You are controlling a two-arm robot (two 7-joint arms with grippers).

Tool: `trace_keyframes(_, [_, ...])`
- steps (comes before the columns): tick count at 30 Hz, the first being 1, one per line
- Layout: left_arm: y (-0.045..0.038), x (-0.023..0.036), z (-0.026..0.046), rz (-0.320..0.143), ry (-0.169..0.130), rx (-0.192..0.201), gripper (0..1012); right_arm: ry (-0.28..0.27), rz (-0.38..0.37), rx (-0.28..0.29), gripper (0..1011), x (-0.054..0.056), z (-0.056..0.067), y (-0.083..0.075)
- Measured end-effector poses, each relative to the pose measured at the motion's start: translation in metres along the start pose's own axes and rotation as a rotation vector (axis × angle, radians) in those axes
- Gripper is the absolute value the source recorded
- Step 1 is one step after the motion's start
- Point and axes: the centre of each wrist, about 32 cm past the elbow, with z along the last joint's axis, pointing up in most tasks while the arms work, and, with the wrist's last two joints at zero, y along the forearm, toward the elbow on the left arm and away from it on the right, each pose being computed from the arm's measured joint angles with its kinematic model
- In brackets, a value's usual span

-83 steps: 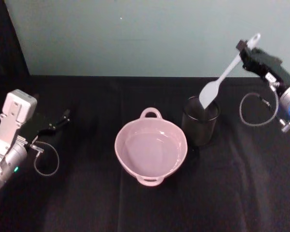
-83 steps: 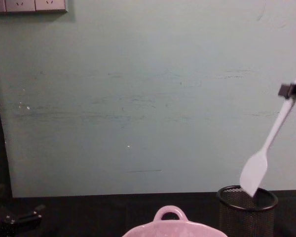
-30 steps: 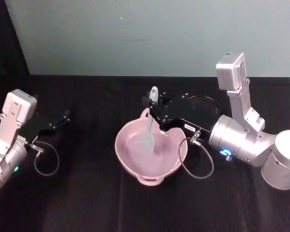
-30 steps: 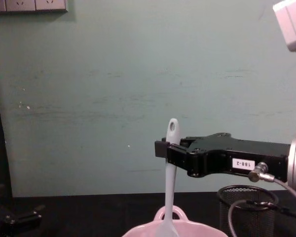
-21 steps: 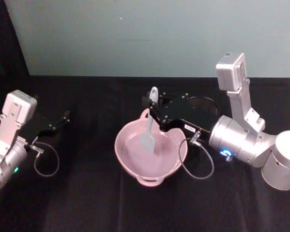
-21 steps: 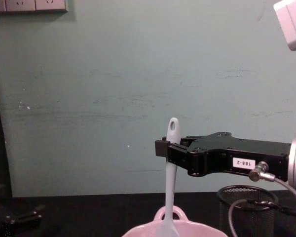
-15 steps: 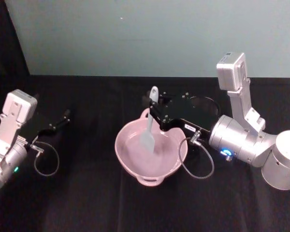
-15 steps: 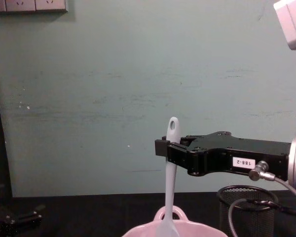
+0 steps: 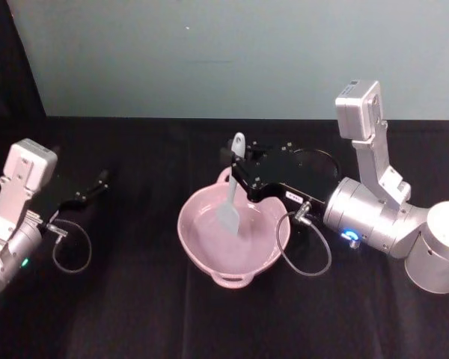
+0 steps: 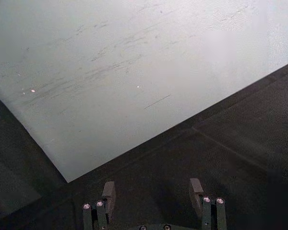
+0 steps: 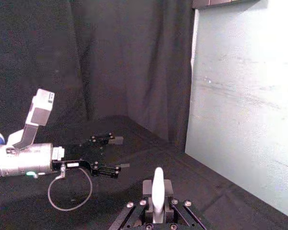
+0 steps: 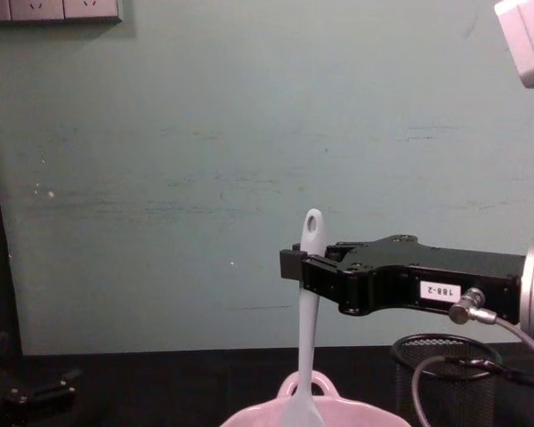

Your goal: Use the one hand to pick up the spoon and stir the clear water in the bowl.

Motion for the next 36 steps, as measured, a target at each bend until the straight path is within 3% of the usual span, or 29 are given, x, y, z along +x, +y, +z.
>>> trace_keyframes(7, [0.0, 0.0, 0.0, 0.0, 0.0, 0.0, 1011, -0.031, -0.005, 0.015, 121, -0.002, 0.001, 0.0])
trace_keyframes(26, [0.0, 0.0, 0.0, 0.0, 0.0, 0.0, 1011, -0.002, 0.04, -0.018, 121, -0.009, -0.015, -0.008])
trace_keyframes(36, [0.0, 0.0, 0.0, 0.0, 0.0, 0.0, 1011, 0.031, 0.068, -0.009, 121, -0.014, -0.022, 0.005])
